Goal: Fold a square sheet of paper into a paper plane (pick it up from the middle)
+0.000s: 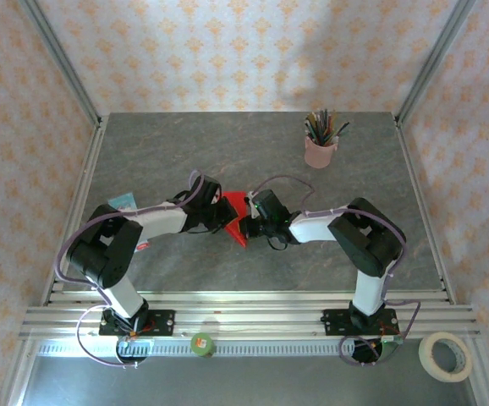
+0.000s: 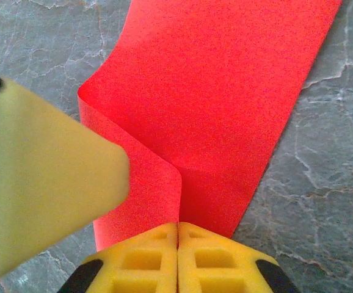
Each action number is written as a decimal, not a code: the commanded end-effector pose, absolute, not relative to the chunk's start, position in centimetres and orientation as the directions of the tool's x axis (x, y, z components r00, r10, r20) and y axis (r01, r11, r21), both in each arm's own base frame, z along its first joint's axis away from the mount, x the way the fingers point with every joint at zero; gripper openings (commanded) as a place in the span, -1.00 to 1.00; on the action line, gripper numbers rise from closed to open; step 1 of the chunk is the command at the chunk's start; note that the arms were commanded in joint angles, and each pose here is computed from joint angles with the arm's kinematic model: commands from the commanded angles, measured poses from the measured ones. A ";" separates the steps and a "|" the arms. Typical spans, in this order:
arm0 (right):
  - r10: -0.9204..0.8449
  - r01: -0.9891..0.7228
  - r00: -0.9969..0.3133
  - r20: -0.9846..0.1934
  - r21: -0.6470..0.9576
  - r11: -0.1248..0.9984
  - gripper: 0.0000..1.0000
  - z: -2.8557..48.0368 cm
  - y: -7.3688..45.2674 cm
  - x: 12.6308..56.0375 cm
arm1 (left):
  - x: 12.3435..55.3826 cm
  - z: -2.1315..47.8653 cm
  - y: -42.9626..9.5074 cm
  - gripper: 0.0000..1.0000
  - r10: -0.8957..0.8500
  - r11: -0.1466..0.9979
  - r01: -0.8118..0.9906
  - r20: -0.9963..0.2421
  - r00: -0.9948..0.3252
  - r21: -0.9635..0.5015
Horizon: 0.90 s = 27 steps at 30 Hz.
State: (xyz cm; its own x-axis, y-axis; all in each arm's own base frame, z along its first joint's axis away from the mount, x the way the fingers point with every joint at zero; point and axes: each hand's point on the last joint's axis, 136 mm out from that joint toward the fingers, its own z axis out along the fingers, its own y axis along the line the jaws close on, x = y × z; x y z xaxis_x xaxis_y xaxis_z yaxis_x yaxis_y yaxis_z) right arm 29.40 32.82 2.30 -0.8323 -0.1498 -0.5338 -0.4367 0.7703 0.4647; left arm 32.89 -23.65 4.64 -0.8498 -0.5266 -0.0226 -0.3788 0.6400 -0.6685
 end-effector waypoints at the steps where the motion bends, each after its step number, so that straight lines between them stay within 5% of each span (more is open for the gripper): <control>1: -0.173 -0.403 -0.860 -0.480 0.431 0.807 -0.85 0.3 31.7 28.9 | 32.5 3.1 -23.0 -0.82 -0.543 0.656 -0.408 -0.020 -0.840 -0.635; 27: -0.178 -0.384 -0.873 -0.455 0.414 0.825 -0.71 -0.7 31.4 28.8 | 31.4 1.9 -21.5 -0.87 -0.565 0.679 -0.444 -0.031 -0.825 -0.585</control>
State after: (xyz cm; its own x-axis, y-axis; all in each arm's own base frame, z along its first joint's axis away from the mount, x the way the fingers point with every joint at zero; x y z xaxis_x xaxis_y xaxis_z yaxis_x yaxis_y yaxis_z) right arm 29.67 33.13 2.34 -0.8338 -0.1521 -0.5306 -0.4360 0.7711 0.4641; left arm 31.93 -22.21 2.35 -0.8348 -0.5500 -0.0252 -0.4233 0.6704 -0.6094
